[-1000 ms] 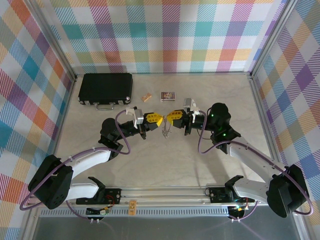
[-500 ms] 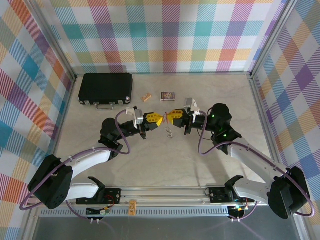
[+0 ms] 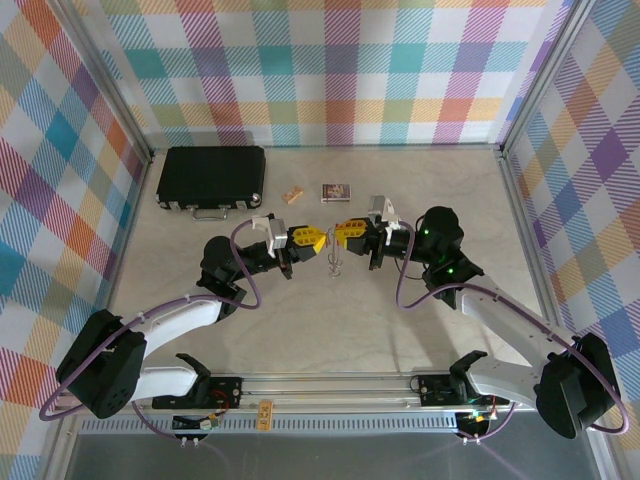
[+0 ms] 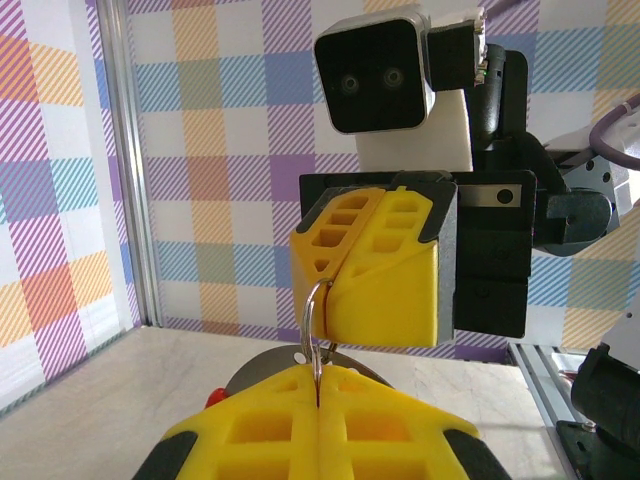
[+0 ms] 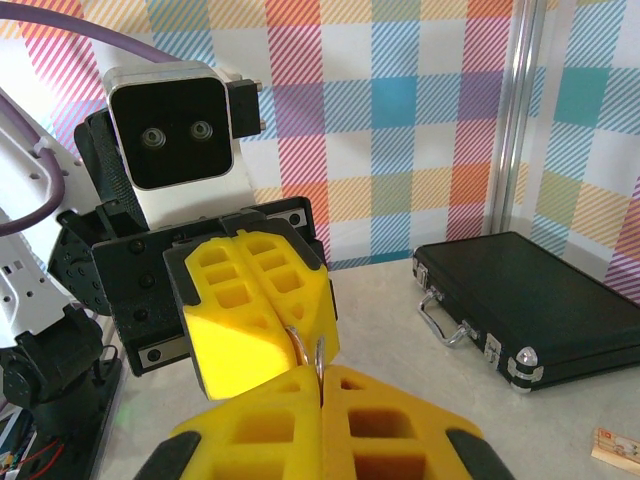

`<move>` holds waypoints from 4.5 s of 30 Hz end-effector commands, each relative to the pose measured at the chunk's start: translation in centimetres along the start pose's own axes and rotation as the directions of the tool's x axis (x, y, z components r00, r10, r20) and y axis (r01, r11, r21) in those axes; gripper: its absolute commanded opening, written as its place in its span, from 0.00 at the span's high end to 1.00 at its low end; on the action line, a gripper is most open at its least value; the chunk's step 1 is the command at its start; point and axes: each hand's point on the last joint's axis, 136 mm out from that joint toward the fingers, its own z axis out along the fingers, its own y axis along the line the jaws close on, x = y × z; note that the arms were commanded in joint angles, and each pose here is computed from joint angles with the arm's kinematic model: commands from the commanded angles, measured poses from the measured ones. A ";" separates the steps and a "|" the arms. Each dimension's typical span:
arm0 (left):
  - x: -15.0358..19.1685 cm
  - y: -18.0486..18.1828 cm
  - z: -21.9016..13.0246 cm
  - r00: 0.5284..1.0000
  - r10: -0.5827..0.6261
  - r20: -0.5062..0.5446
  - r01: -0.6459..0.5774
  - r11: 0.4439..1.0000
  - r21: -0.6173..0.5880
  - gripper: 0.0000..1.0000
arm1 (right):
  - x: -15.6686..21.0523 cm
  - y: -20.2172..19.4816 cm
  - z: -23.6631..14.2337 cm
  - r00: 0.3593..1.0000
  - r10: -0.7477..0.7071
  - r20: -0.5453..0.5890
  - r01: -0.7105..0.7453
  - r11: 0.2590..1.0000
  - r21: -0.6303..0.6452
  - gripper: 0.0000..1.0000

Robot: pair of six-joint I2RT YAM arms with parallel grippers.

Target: Put the keys on the keyring

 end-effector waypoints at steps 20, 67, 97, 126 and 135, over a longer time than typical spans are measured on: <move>-1.5 0.2 0.3 0.999 0.035 0.037 -0.035 0.999 0.007 1.00 | -0.8 1.1 0.1 0.999 -0.022 0.024 0.024 0.997 -0.067 1.00; -1.6 0.0 0.3 0.999 0.031 0.037 -0.031 0.999 0.021 1.00 | -0.3 0.9 0.4 1.000 -0.007 0.010 0.008 0.997 -0.075 1.00; 0.2 -1.3 -1.1 0.963 0.265 0.049 -0.266 0.964 0.025 1.00 | 1.1 2.0 -0.7 0.930 -0.345 -0.128 0.354 0.933 0.059 1.00; 0.3 -2.4 -0.4 0.977 0.209 0.052 -0.213 0.972 0.098 1.00 | -1.1 2.7 -0.5 0.933 -0.354 -0.063 0.357 0.933 0.045 1.00; 0.4 -2.6 -0.3 0.979 0.199 0.050 -0.204 0.973 0.113 1.00 | -1.1 2.5 -0.4 0.932 -0.355 -0.065 0.359 0.932 0.049 1.00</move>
